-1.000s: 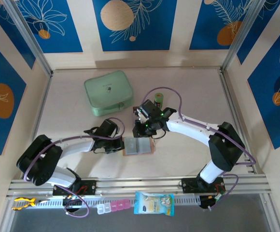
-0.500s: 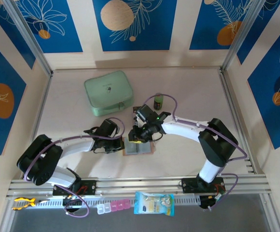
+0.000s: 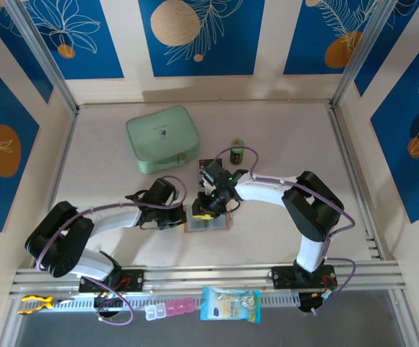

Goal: Take the credit cards out of the card holder

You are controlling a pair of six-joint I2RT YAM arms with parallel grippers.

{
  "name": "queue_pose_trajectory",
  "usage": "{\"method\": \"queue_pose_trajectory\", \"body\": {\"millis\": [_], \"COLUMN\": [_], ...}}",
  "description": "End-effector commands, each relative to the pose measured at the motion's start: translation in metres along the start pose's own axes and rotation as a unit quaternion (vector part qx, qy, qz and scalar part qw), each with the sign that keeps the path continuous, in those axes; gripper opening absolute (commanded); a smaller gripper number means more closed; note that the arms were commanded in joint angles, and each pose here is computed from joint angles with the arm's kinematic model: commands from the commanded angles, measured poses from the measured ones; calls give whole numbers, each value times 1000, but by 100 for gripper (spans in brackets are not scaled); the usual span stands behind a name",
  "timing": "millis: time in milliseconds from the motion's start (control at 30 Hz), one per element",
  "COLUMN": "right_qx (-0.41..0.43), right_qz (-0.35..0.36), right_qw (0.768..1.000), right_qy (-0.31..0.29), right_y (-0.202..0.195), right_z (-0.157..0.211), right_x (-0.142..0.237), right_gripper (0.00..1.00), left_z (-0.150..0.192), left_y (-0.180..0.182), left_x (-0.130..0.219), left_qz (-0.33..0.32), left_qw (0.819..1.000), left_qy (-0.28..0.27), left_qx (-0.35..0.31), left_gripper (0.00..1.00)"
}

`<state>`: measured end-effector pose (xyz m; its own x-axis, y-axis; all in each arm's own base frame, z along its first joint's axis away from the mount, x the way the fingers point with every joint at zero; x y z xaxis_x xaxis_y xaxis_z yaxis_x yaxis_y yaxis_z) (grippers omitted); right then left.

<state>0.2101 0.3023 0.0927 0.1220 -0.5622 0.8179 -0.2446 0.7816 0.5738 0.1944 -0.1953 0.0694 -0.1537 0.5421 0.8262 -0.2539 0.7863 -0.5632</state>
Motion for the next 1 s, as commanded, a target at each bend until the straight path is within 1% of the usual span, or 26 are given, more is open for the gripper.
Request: {"method": "queue_pose_trajectory", "body": {"millis": [0,567,967], "right_qx": [-4,-5,-8], "right_qz": [4,36,35], "right_qw": [1000,999,999], "right_qy": [20,19,14], "right_y": [0,-14,-24], "right_z": [4,8,10], "right_x": [-5,-5,5], "right_gripper": [31,31,31], "left_z": [3,4,5], "left_y": [8,12,13], "left_x": [0,2,2], "left_qz": [-8,-17,-22], "left_qw": [1000,1000,1000], "left_qy": [5,6,7], "left_qx": [12,14,13], "left_gripper": [3,3,3]}}
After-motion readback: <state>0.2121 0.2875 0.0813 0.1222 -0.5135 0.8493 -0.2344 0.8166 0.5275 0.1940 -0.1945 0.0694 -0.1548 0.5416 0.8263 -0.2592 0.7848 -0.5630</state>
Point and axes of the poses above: each hand's point on the last joint's axis, 136 mm out from that joint toward the fingers, its own x axis back along the fingers, its own y axis along the line the jaws close on, z = x × y, the point moved 6 cm from there along x, back along the fingers, and after that the axes turned 11 degrees about x, right-handed, at the moved point
